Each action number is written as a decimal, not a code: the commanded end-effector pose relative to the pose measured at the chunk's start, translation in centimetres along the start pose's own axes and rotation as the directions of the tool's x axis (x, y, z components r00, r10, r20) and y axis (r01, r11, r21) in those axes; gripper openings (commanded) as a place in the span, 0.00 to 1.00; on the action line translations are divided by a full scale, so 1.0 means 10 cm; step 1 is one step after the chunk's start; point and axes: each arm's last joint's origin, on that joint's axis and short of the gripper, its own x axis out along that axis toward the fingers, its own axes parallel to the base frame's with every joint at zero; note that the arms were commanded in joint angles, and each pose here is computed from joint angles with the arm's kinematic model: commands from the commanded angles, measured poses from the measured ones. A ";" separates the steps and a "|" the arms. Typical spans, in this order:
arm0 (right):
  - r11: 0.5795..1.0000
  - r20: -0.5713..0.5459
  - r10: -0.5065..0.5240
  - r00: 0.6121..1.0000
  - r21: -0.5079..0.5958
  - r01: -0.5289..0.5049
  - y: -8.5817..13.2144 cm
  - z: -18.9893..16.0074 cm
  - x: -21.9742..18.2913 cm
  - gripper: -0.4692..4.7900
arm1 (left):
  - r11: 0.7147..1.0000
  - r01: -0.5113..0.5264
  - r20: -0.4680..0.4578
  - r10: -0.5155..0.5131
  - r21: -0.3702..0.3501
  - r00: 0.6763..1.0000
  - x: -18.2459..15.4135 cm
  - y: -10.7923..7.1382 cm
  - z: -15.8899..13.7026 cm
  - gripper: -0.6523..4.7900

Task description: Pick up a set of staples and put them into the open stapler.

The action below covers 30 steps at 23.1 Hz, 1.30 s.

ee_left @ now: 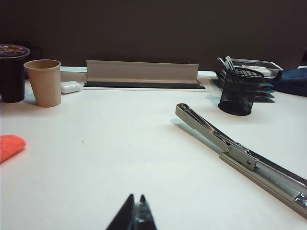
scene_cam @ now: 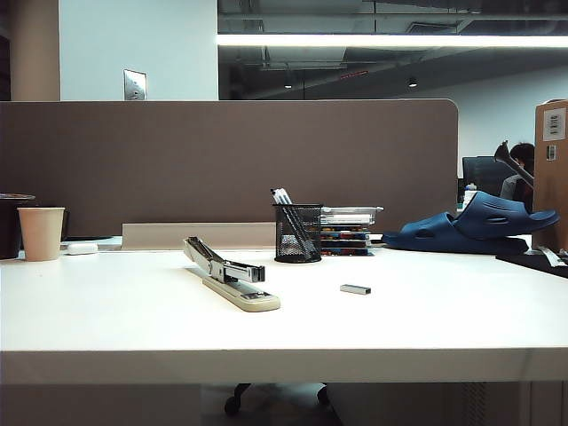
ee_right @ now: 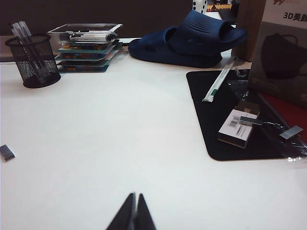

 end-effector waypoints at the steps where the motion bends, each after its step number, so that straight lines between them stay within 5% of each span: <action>1: 1.000 0.026 0.001 1.000 0.002 -0.001 0.00 0.03 -0.01 0.08 | 0.999 0.033 0.010 -0.033 0.002 0.999 0.00 -0.01 0.02 0.11; 13: 1.000 0.054 0.003 0.999 0.003 -0.003 0.01 0.11 -0.03 0.08 | 0.966 0.257 0.002 -0.257 -0.001 0.966 -0.01 -0.07 0.02 0.11; 23: 0.999 0.029 0.044 0.999 0.010 -0.044 0.05 0.49 -0.21 0.08 | 0.835 0.550 -0.020 -0.550 -0.009 0.835 -0.05 -0.16 0.00 0.11; 27: 0.999 -0.008 0.045 0.999 0.013 -0.045 0.06 0.64 -0.25 0.08 | 0.833 0.553 -0.042 -0.554 -0.026 0.832 -0.05 -0.16 -0.02 0.11; 30: 0.990 -0.064 0.140 0.988 0.023 -0.139 0.09 0.90 -0.16 0.08 | 0.834 0.548 -0.090 -0.552 -0.065 0.829 -0.05 -0.16 -0.08 0.11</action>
